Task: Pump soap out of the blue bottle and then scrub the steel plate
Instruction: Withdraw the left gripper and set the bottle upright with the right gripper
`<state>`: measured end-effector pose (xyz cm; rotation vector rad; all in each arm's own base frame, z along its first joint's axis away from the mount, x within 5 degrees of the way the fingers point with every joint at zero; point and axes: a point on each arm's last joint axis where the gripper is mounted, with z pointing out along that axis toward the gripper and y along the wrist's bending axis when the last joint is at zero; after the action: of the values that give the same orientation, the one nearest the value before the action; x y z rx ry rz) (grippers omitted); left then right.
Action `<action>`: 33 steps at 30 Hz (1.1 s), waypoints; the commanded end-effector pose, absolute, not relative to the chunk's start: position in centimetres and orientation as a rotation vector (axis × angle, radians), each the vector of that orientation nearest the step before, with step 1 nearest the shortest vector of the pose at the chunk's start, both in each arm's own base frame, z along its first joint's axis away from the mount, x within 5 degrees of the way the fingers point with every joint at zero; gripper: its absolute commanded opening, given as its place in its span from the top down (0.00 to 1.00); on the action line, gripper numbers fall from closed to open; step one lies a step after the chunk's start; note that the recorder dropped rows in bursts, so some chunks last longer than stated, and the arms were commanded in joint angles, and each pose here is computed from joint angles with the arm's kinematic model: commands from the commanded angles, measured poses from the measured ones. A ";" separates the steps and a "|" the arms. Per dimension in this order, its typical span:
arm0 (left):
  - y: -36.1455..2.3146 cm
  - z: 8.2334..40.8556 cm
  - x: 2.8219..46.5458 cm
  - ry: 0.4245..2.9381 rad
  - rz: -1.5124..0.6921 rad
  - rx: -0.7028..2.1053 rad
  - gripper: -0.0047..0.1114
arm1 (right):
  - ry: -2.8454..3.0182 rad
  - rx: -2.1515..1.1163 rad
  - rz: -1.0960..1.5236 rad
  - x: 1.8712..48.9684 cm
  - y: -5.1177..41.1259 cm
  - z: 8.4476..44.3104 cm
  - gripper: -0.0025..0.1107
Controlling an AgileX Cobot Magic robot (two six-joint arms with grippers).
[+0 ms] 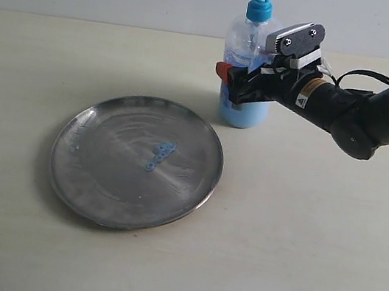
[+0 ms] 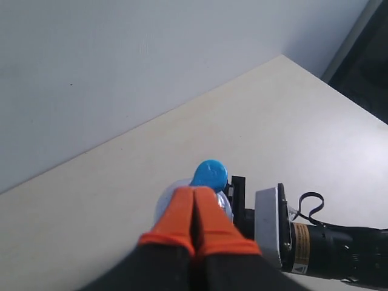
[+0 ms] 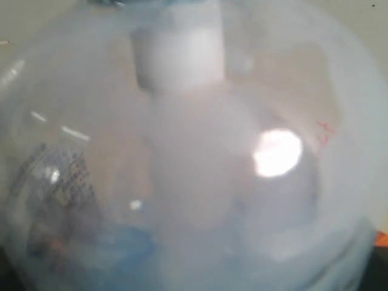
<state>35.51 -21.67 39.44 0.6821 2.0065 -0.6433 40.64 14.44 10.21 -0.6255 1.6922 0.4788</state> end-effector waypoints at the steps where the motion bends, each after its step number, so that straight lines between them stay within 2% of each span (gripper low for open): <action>1: -21.6 39.9 35.1 2.002 -0.651 0.668 0.95 | 1.618 -0.559 0.542 41.0 14.6 10.5 0.98; 9: -20.2 39.2 33.3 1.992 -0.628 0.601 0.95 | 1.664 -0.493 0.598 41.3 14.6 9.2 0.97; 12: -19.5 39.2 32.3 1.980 -0.619 0.581 0.95 | 1.664 -0.493 0.598 41.3 14.6 9.2 0.89; 16: -18.5 39.1 30.7 1.974 -0.615 0.561 0.95 | 1.664 -0.491 0.598 41.3 14.6 9.2 0.63; 21: -17.3 39.1 28.7 1.955 -0.619 0.522 0.95 | 1.664 -0.490 0.596 41.4 14.6 9.2 0.06; 28: -16.1 39.0 26.5 1.937 -0.623 0.493 0.95 | 1.715 -0.501 0.555 41.4 14.4 9.6 0.05; 33: -15.5 38.7 25.5 1.936 -0.620 0.488 0.95 | 1.700 -0.536 0.584 41.2 14.7 11.6 0.05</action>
<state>25.98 -15.77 38.61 0.5111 1.9528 -0.6122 41.29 14.53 9.92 -0.5141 1.7315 0.5599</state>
